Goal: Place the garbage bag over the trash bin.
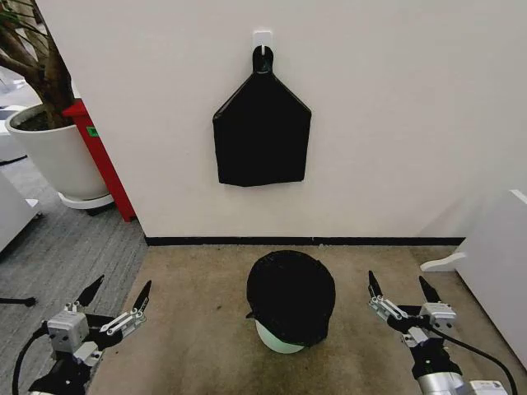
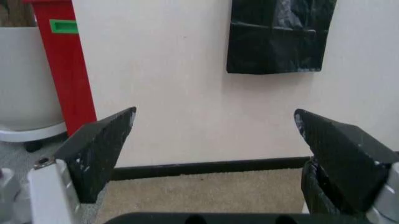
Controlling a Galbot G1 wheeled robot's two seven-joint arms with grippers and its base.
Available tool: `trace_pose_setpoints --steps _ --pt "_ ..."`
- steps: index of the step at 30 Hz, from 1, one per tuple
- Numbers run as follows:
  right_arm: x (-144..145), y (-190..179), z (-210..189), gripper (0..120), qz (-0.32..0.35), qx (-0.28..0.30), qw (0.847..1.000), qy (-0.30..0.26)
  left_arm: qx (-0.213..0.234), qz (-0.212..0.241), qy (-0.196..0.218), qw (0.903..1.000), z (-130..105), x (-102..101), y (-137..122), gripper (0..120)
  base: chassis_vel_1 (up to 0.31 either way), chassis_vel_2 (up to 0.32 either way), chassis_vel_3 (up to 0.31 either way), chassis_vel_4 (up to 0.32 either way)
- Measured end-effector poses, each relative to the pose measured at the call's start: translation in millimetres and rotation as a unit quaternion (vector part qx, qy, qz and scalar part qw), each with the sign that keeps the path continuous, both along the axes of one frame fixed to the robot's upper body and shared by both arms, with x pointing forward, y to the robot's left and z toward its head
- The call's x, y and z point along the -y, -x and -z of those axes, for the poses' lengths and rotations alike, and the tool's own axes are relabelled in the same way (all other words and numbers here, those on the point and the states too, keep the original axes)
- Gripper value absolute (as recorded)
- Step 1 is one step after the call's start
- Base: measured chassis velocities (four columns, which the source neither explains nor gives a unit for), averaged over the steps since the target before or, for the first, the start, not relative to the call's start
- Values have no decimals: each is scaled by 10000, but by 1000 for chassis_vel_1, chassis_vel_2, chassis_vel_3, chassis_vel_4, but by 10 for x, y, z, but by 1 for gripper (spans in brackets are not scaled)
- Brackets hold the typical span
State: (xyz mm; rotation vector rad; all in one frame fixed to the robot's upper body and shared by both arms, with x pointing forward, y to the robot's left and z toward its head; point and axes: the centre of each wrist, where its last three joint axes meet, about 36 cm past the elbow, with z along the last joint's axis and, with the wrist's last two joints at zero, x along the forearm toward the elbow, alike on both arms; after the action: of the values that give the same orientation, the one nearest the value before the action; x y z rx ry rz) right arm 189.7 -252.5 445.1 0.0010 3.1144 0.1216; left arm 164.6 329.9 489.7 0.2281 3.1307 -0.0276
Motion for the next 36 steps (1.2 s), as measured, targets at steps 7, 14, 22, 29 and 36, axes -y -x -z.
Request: trace_pose_setpoints --steps 7,14,22,29,36 --pt "0 0 1 100 1 -2 10000 -1 0 0 0 10000 0 0 0 100 0 0 0 0" --pt "0 0 1 100 2 -2 10000 -3 -1 0 1 10000 1 0 0 100 0 0 0 0" --pt "0 0 1 100 2 -2 10000 -4 -1 0 0 10000 1 0 0 100 0 0 0 0" --pt "0 0 1 100 2 -2 10000 -3 -1 0 1 10000 1 0 0 100 0 0 0 0" --pt "0 0 2 100 1 -3 10000 -3 -1 0 1 10000 1 0 0 100 0 0 0 0"
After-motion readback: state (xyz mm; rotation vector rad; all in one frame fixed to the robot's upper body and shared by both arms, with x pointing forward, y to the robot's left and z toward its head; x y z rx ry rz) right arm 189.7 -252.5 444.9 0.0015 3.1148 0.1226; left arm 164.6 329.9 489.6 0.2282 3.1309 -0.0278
